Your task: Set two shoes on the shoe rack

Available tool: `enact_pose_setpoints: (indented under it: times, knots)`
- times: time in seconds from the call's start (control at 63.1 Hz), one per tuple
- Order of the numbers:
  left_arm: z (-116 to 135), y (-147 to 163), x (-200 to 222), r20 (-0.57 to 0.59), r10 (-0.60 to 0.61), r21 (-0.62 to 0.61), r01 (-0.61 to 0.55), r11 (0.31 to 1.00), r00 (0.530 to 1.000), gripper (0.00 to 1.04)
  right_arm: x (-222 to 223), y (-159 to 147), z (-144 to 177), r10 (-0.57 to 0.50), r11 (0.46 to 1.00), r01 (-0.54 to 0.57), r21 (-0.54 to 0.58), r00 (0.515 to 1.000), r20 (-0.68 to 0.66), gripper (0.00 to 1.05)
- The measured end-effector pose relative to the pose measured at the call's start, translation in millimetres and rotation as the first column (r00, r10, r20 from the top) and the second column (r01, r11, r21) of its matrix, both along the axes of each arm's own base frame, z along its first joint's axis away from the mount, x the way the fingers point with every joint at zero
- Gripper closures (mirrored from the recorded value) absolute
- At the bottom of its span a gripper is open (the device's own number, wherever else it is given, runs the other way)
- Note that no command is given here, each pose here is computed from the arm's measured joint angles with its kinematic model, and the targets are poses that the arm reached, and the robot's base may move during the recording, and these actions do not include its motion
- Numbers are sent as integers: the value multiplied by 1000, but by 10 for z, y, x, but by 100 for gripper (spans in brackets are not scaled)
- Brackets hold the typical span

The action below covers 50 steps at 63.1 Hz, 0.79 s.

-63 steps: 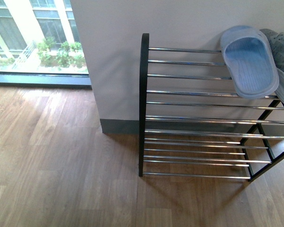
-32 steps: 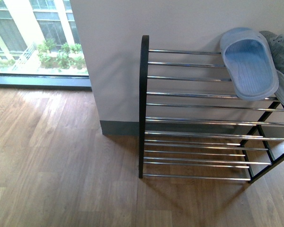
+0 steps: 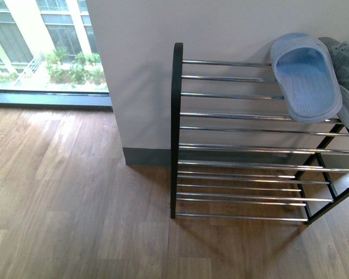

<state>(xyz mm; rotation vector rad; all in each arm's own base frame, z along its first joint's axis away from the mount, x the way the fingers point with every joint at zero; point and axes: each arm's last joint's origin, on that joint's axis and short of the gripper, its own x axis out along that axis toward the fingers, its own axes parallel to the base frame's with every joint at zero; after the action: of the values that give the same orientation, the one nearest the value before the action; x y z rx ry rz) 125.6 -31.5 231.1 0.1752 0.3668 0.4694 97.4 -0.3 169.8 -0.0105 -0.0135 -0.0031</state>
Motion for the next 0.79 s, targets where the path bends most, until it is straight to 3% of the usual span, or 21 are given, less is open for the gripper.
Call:
enact_pose_setpoints:
  times: [0.412, 0.792]
  knots:
    - [0, 0, 0, 0, -1, 0, 1, 1000, 1000, 103, -5, 0, 2, 0, 1000, 0, -1, 1000, 3, 102]
    - [0, 0, 0, 0, -1, 0, 1, 1000, 1000, 103, -5, 0, 2, 0, 1000, 0, 0, 1000, 3, 41]
